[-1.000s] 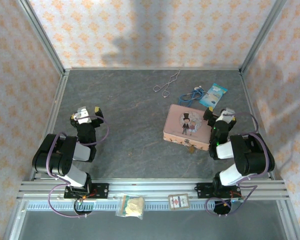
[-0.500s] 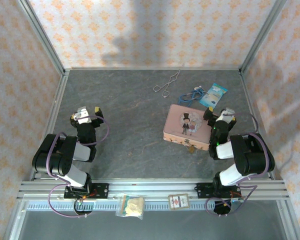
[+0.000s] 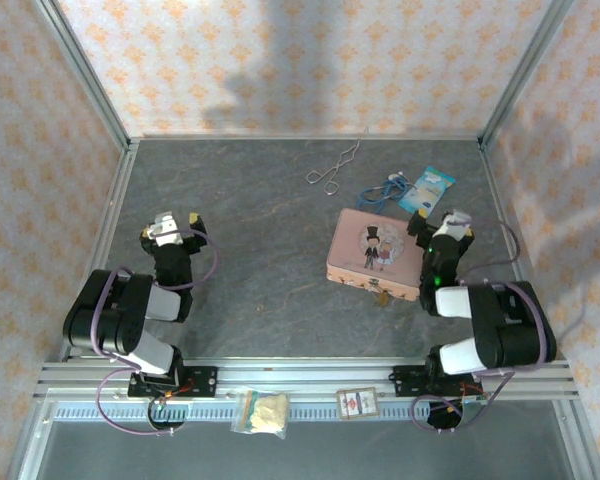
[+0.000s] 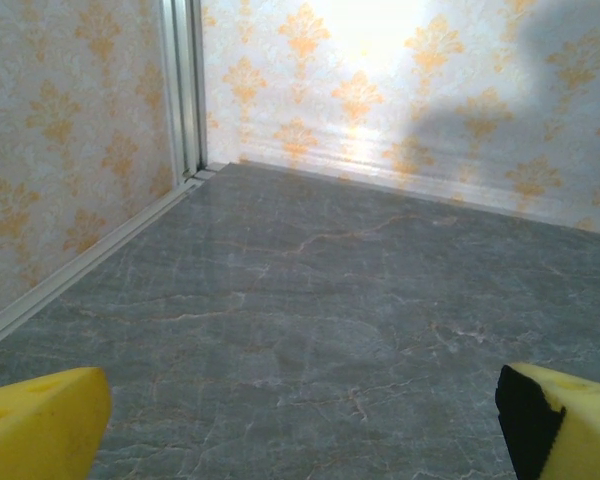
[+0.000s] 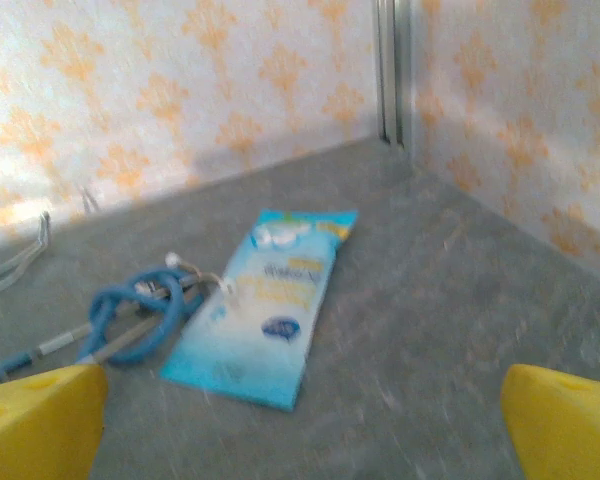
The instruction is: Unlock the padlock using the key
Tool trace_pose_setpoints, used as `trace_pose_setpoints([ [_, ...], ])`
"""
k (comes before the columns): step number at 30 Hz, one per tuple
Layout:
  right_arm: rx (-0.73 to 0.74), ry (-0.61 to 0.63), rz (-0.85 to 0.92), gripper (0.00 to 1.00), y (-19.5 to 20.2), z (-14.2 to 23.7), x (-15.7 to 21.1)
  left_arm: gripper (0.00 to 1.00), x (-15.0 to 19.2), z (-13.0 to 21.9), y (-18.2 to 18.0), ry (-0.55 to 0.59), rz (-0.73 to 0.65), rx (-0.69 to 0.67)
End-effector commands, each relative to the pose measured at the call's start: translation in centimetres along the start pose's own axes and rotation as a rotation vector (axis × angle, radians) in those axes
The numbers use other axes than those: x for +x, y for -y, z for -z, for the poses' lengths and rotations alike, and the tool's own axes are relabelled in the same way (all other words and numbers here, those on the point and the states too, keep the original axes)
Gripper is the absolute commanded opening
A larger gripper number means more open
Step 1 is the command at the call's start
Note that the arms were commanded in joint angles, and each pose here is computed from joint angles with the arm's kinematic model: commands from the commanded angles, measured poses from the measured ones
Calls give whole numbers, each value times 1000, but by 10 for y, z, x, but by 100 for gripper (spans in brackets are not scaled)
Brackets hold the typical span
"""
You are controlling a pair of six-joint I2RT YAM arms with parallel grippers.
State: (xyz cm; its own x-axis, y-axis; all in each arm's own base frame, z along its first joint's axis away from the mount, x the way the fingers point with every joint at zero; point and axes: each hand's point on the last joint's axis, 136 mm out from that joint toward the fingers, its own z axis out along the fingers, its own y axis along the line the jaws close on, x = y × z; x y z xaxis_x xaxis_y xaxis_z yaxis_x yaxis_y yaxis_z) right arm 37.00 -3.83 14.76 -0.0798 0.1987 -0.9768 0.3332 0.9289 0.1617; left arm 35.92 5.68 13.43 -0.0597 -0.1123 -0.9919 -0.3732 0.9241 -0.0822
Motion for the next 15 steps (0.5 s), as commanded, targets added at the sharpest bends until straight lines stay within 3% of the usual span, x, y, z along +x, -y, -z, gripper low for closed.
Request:
trace_pose_setpoints([
  [1,-23,-33,-19,100,-15,-3,-28,99,-28,-6,-8,12,15,-80],
  [4,-15,-105,-117,100,-20,-4,-40,99,-44,-11,-6,-19,70,-114],
  [11,76,-421,-238,100,-15,22,-15,99,-42,-17,41,-174,423,55],
  [15,96,-562,-203,99,-6,50,8,99,-27,-5,94,-296,387,197],
])
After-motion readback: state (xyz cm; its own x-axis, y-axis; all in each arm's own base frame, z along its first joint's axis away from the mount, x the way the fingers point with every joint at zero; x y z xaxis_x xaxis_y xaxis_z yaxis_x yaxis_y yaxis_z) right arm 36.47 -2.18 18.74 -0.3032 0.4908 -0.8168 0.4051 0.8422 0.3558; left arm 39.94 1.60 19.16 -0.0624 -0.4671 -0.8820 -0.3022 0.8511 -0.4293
